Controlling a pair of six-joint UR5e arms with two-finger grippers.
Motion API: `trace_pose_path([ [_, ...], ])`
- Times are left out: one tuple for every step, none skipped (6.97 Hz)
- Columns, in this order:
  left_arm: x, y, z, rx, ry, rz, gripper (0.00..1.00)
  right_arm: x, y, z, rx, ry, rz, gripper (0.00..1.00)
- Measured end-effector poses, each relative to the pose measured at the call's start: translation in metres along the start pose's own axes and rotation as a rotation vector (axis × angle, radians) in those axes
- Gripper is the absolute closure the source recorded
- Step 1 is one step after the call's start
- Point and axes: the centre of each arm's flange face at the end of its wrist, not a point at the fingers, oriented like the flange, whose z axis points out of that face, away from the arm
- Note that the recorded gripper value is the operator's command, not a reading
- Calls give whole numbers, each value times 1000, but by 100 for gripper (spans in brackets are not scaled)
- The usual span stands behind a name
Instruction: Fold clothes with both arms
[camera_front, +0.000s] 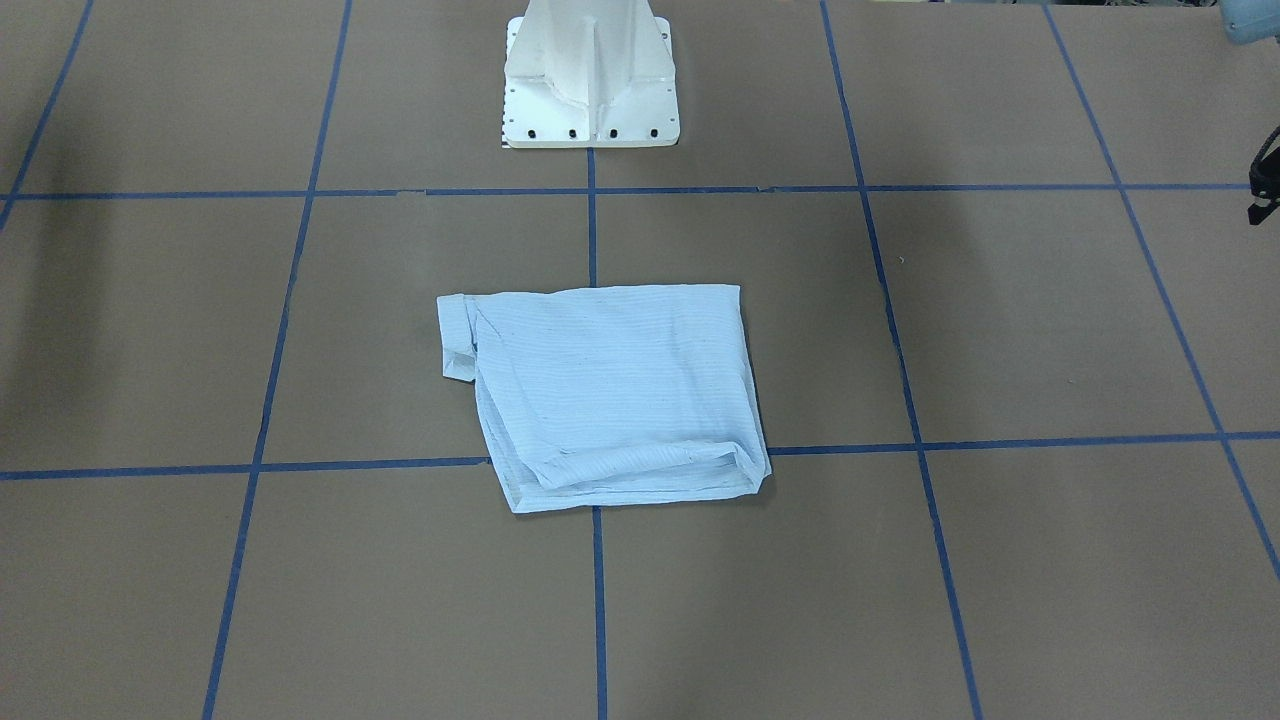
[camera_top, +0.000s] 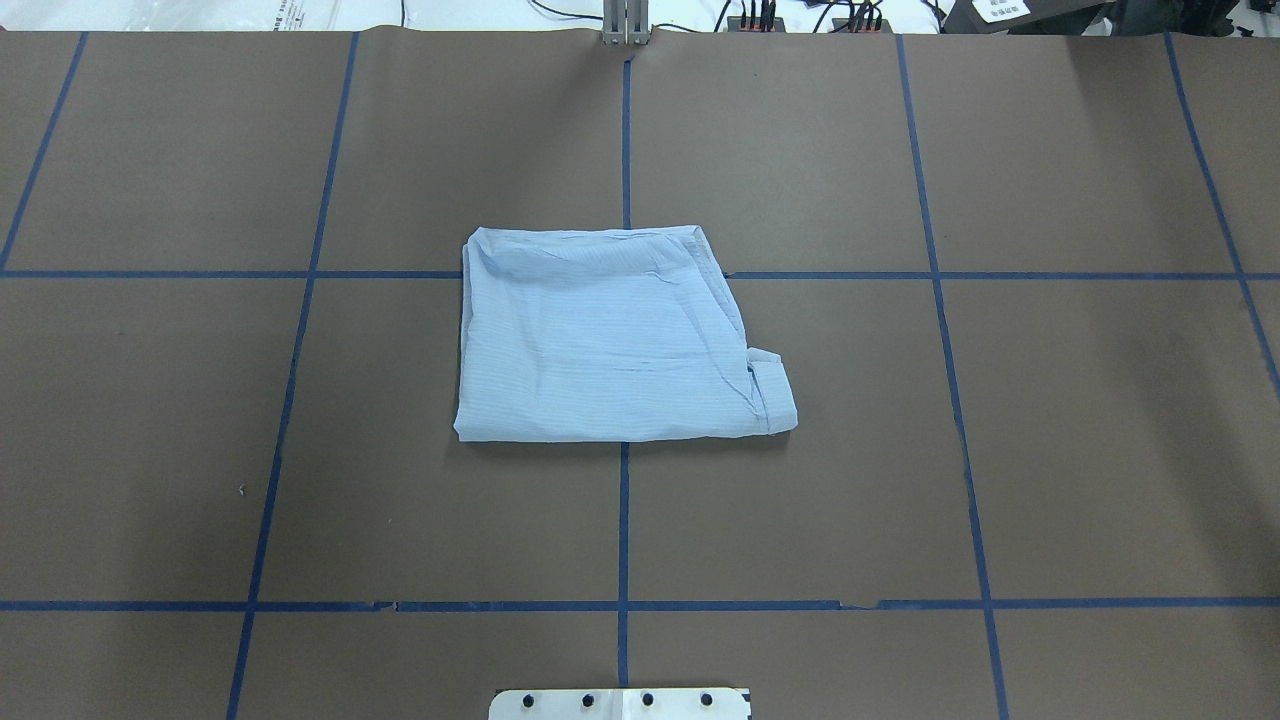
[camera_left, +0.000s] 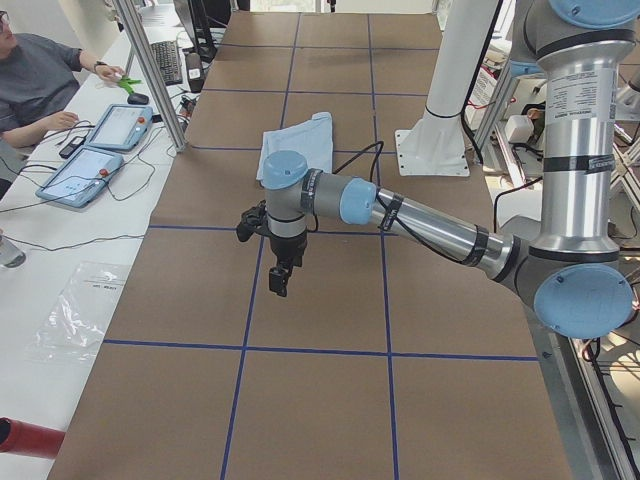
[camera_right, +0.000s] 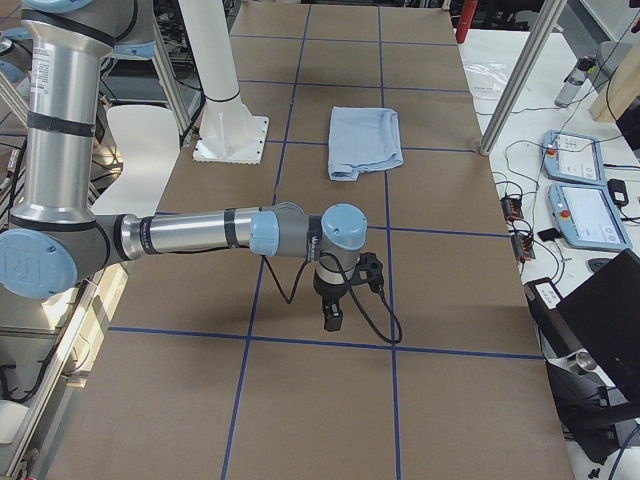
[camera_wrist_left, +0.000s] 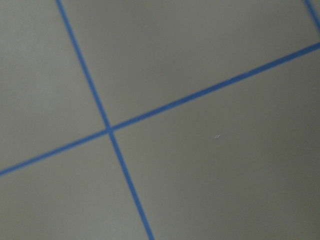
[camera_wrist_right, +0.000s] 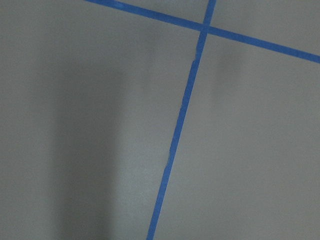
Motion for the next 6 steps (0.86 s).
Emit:
trace_pose_path([
  [-23, 16, -3, 4, 6, -53, 0, 3, 5, 2, -4, -3, 12, 0],
  [-35, 34, -1, 7, 51, -94, 0, 4, 7, 3, -5, -3, 22, 0],
  [-38, 49, 3, 8, 112, -117, 0, 4, 8, 3, -5, -4, 30, 0],
  [-41, 63, 11, 7, 144, -129, 0, 5, 9, 3, -5, -4, 34, 0],
  [-45, 79, 19, 12, 155, -132, 0, 5, 10, 4, -6, -4, 36, 0],
  [-48, 91, 24, 24, 156, -129, 0, 6, 12, 5, -7, -5, 42, 0],
])
